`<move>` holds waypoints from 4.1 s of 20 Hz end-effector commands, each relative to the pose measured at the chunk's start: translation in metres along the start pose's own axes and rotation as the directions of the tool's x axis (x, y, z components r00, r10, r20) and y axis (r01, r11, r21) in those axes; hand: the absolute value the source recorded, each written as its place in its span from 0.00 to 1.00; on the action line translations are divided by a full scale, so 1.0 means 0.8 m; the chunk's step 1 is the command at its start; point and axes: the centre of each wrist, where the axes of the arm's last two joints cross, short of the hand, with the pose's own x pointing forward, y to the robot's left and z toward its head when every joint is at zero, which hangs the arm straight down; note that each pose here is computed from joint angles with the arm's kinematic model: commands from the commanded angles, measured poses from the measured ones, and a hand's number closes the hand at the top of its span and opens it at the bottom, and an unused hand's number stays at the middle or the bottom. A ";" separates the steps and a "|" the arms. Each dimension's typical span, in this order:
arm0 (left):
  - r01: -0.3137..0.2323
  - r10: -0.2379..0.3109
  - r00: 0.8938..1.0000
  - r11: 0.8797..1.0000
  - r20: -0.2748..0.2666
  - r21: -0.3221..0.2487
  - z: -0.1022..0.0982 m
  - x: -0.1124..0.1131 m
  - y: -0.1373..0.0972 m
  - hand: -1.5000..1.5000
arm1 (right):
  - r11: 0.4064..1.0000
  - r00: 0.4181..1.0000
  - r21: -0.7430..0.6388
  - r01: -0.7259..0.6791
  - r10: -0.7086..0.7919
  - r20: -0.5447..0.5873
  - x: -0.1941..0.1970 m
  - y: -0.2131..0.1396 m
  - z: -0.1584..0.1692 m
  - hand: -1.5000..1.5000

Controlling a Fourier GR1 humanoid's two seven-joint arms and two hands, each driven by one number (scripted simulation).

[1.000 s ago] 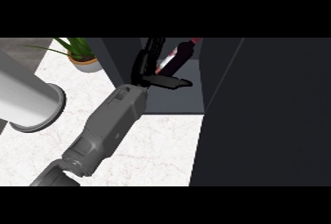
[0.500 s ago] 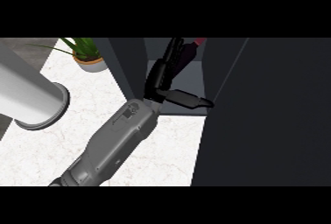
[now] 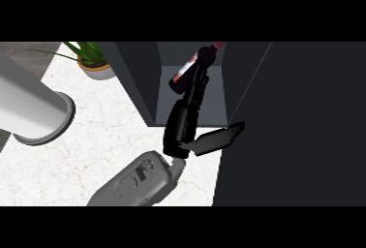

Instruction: Pick up the wine, place it into the cabinet and close the cabinet

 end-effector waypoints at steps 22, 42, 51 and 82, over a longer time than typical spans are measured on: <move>-0.159 0.159 0.987 0.985 -0.007 -0.069 0.199 0.100 0.082 1.00 | 0.962 0.997 0.260 -0.077 0.069 0.043 0.009 0.047 0.020 1.00; -0.131 0.134 0.989 0.990 0.061 -0.052 0.245 0.170 0.270 1.00 | 0.855 0.997 0.518 0.024 0.017 -0.074 -0.011 0.208 -0.044 1.00; -0.161 0.167 0.985 0.980 0.046 -0.115 0.239 0.199 0.304 1.00 | 0.931 0.995 0.353 -0.089 0.098 -0.007 -0.041 0.261 -0.146 1.00; -0.139 0.150 0.985 0.983 0.088 -0.117 0.217 0.237 0.340 1.00 | 0.958 0.946 0.085 -0.275 0.285 -0.152 -0.222 0.130 -0.273 1.00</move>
